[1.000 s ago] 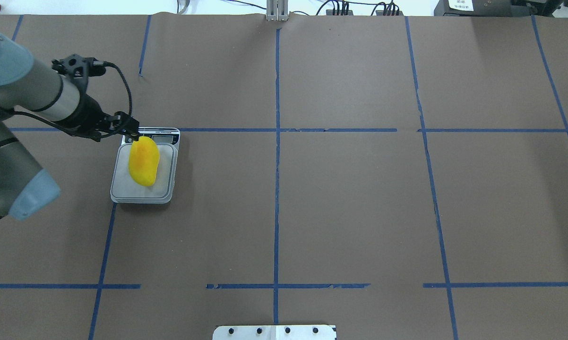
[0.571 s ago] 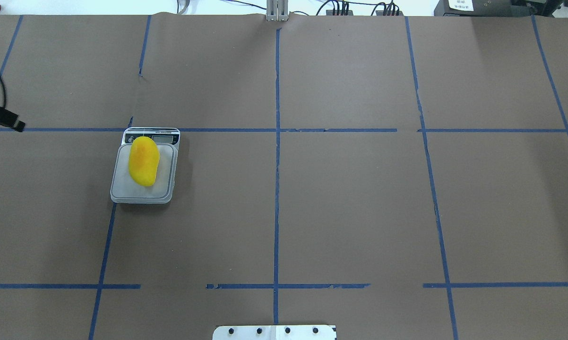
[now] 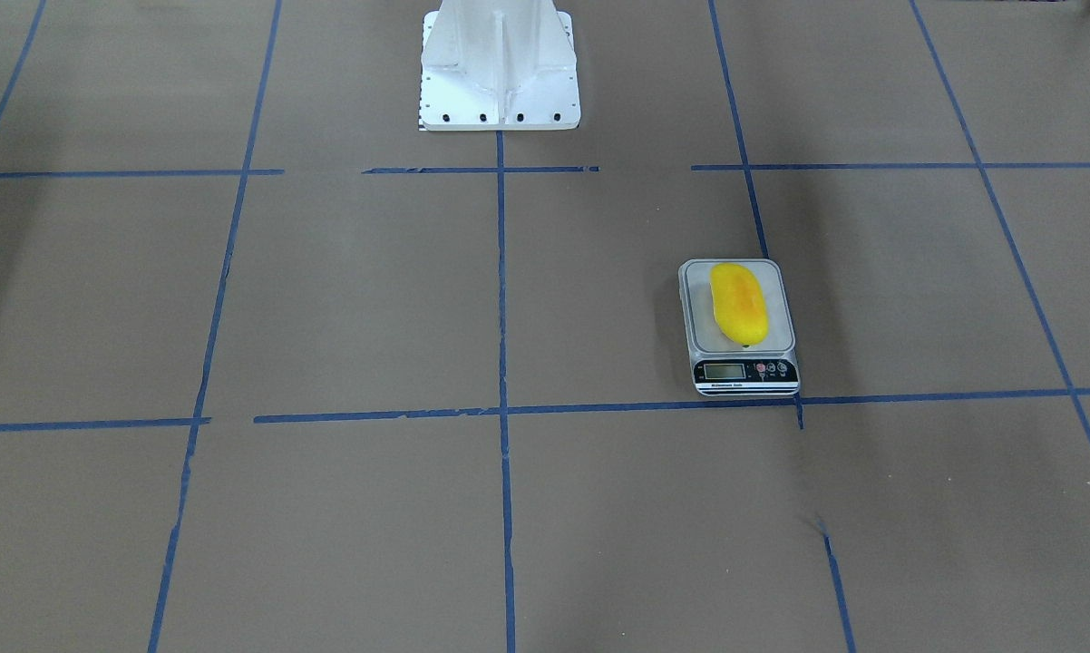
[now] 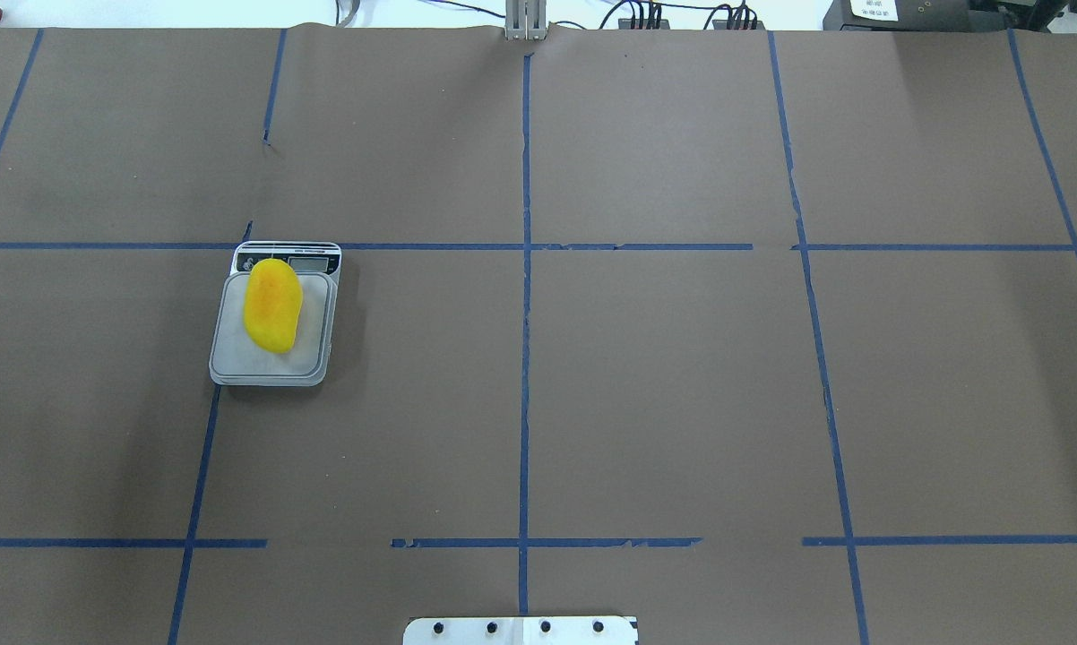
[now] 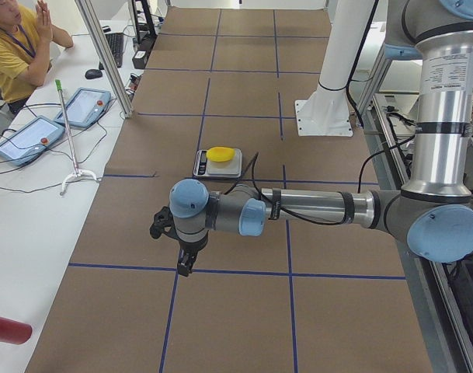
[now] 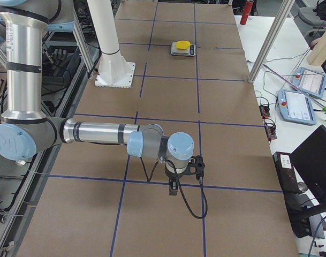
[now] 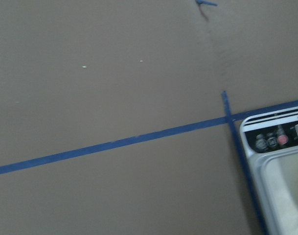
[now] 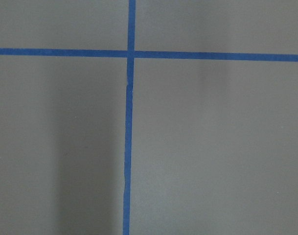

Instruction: Weigh mango

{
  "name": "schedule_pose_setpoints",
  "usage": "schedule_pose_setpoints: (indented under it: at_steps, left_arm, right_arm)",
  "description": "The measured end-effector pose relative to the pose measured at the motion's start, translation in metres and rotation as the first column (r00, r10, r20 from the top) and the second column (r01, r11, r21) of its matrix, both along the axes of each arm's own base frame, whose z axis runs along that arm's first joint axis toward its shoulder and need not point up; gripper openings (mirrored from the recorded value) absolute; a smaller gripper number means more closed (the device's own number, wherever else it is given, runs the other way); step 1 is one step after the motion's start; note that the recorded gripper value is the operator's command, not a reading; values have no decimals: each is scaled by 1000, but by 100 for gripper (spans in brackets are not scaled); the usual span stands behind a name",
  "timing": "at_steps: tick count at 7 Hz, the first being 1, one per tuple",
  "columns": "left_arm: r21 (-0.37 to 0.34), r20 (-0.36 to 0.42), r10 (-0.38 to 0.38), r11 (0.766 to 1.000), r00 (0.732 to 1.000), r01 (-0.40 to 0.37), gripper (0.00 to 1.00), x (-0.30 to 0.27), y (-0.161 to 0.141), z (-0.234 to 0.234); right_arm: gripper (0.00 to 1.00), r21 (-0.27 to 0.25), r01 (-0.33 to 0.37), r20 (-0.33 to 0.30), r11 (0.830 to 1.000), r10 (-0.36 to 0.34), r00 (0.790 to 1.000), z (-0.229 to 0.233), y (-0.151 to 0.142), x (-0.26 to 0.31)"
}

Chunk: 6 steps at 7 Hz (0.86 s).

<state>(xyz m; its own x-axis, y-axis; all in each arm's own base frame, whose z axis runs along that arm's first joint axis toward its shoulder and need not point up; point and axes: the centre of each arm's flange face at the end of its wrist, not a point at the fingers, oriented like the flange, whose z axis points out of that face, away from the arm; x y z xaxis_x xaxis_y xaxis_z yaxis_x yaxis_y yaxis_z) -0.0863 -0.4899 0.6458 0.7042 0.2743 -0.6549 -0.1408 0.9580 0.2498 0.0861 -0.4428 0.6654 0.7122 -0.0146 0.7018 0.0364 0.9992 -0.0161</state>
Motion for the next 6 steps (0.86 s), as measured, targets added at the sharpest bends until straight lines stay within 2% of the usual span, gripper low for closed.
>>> schedule_pose_setpoints:
  at_steps: [3,6]
  left_arm:
    - [-122,-6,-75,990,997,73,100,-11,9,2]
    - [-161,-14,-48,986,999,46,100,7,25,17]
  right_arm:
    - [100,0,0,0,1000,0,1000,0,0,0]
    - [100,0,0,0,1000,0,1000,0,0,0]
